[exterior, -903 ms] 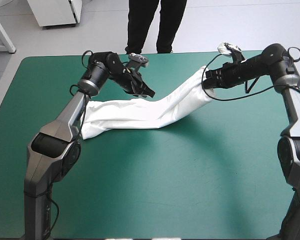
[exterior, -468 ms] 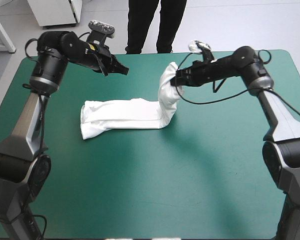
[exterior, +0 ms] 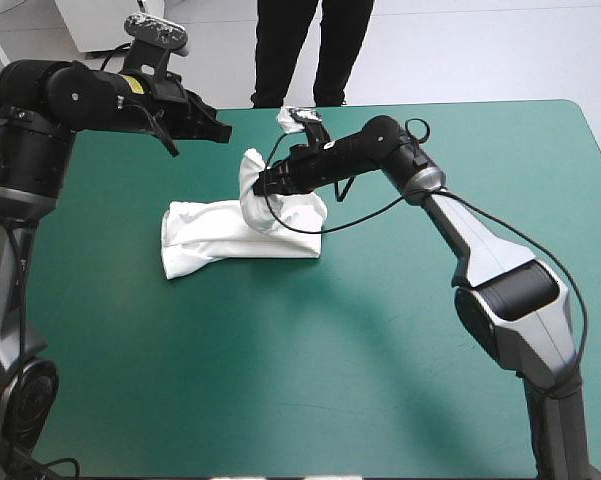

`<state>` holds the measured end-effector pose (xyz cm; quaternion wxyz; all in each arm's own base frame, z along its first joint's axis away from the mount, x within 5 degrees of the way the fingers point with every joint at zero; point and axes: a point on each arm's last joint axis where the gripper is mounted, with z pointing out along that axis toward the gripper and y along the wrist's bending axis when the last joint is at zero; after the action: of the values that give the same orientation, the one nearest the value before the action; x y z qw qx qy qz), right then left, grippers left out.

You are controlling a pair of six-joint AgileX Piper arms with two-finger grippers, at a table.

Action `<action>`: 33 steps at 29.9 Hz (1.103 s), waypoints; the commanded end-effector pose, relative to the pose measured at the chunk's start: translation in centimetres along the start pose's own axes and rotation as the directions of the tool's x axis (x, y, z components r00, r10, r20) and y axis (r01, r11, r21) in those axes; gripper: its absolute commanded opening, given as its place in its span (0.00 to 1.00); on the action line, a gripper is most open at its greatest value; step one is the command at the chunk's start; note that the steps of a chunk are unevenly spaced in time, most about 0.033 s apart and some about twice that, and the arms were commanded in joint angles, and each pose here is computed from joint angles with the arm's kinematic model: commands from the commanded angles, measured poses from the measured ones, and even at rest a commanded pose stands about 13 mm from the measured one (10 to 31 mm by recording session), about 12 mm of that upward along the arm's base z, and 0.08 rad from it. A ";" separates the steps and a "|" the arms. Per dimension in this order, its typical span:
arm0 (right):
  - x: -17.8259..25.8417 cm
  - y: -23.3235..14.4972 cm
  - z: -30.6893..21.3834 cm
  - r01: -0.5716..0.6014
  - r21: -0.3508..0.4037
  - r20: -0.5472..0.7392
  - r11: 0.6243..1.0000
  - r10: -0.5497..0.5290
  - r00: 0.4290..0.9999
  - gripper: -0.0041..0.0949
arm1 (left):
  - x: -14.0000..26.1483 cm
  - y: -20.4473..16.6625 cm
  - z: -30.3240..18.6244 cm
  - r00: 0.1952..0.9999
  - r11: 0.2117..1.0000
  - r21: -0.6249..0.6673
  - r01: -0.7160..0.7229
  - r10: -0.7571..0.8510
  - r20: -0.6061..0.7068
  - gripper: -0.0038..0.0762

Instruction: Fold the cloth

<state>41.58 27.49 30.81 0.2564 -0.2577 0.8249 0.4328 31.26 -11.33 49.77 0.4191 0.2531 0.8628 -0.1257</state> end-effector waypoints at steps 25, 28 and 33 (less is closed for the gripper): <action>-0.8 4.8 5.5 0.101 -0.226 0.045 0.969 -0.093 0.995 0.57 | 1.4 -1.4 -4.7 1.000 1.000 -0.001 -0.009 0.009 0.023 0.02; -1.5 5.3 4.4 0.164 -0.169 0.033 0.972 -0.161 0.986 0.57 | 1.5 -1.6 -5.4 0.999 1.000 -0.003 -0.012 0.012 0.037 0.02; -2.9 4.5 0.7 0.221 -0.006 -0.041 0.975 -0.221 0.974 0.57 | 1.7 -1.9 -6.4 0.998 1.000 -0.007 -0.016 0.017 0.053 0.02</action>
<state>41.49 33.98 28.52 0.2335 -0.3515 0.8034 0.4200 27.59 -10.11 50.70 0.4257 0.2523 0.8609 -0.1178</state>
